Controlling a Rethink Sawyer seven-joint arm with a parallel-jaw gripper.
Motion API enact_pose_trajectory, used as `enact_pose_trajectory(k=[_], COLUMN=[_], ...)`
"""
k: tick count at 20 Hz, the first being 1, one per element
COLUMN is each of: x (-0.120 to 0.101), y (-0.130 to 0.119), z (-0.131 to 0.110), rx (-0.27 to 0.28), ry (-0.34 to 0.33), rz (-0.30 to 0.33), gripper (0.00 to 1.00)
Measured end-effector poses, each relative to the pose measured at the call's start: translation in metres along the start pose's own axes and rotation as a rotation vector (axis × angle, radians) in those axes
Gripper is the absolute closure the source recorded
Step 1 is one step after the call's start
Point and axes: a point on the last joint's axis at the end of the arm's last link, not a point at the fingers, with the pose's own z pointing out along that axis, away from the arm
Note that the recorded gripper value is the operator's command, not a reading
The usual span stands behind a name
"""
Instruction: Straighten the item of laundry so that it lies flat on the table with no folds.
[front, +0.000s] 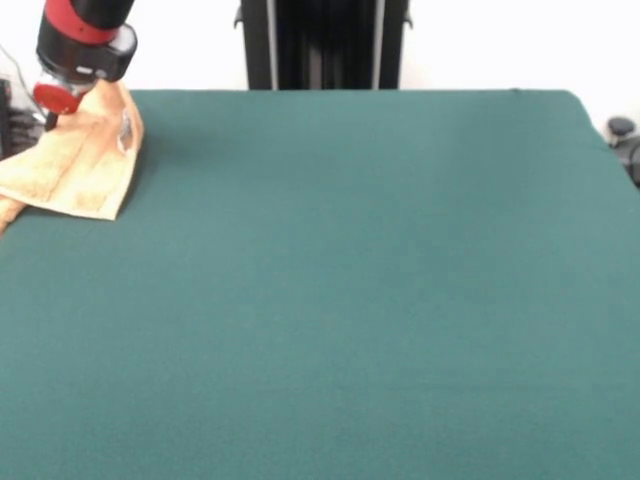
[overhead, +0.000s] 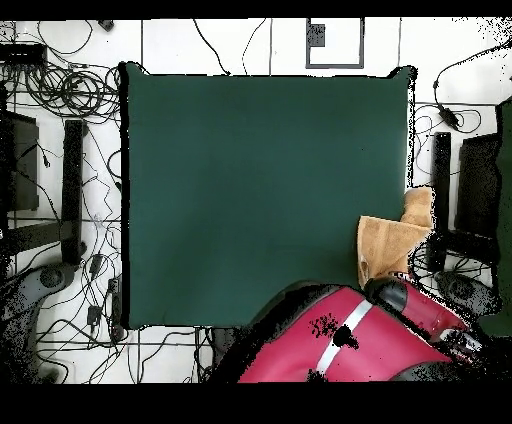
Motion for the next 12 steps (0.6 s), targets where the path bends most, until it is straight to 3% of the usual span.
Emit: enact_pose_trajectory(k=[12], x=[-0.008], y=[-0.014], z=[0.020], rx=[0.028], ry=[0.020], rz=[0.026], gripper=[0.00])
